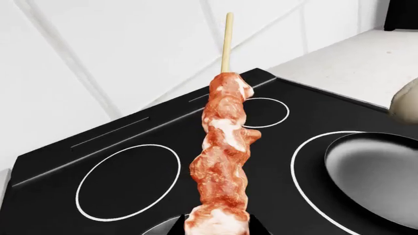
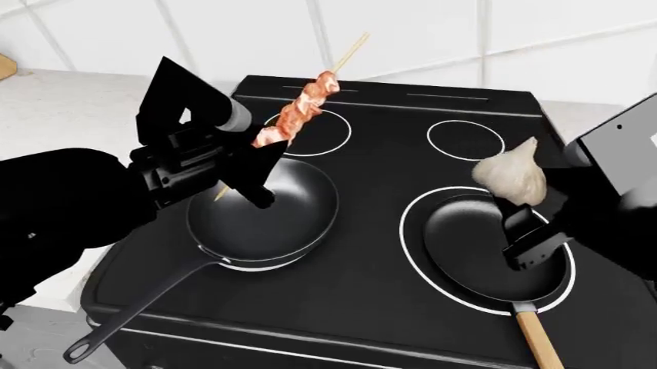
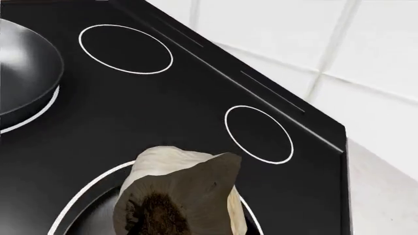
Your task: Place both pans onto different burners. Then place the garlic and the skewer on different pans.
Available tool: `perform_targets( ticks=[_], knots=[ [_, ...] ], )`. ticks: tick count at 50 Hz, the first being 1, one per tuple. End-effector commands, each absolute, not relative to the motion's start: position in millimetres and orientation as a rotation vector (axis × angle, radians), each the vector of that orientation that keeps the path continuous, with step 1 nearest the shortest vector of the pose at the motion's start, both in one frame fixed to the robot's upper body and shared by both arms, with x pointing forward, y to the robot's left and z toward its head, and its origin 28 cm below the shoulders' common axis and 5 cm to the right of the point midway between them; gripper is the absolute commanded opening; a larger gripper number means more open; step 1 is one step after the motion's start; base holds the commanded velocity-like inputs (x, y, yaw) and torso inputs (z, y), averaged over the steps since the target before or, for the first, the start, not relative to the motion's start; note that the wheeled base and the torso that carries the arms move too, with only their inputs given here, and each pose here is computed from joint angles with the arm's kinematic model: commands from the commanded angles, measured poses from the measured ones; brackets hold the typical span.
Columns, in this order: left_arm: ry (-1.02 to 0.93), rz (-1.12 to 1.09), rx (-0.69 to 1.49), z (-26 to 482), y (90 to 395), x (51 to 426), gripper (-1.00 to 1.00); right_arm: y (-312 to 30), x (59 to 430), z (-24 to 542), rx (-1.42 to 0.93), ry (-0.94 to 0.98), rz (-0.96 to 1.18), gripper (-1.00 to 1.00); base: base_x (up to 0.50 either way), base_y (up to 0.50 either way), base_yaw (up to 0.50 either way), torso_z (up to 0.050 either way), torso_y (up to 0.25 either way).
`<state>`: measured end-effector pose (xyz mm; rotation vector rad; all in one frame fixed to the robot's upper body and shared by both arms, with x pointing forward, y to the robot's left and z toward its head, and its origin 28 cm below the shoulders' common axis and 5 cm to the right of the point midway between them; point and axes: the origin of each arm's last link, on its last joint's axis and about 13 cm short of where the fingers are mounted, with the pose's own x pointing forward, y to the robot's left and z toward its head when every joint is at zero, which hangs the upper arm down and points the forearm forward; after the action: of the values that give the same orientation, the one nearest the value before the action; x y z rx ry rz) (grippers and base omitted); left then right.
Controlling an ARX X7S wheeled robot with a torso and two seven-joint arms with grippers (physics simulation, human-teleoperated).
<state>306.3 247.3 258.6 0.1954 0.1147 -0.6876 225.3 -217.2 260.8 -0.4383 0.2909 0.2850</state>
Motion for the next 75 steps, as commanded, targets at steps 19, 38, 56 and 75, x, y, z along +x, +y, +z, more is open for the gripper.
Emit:
perform_targets(
  ticks=[19, 38, 56, 75],
  knots=[
    [0.097, -0.676, 0.207, 260, 249, 302, -1.0, -226, 236, 247, -0.538, 0.437, 0.271, -1.0, 0.0, 0.0, 0.0, 0.0, 0.001],
    [0.1, -0.678, 0.206, 260, 249, 302, -1.0, -226, 236, 235, -0.563, 0.511, 0.294, -1.0, 0.0, 0.0, 0.0, 0.0, 0.0],
    [0.102, -0.675, 0.207, 260, 250, 303, -1.0, -225, 236, 235, -0.571, 0.528, 0.308, -1.0, 0.0, 0.0, 0.0, 0.0, 0.0],
    [0.101, -0.679, 0.209, 260, 249, 303, -1.0, -222, 228, 252, -0.576, 0.448, 0.305, 1.0, 0.0, 0.0, 0.0, 0.0, 0.001]
  ],
)
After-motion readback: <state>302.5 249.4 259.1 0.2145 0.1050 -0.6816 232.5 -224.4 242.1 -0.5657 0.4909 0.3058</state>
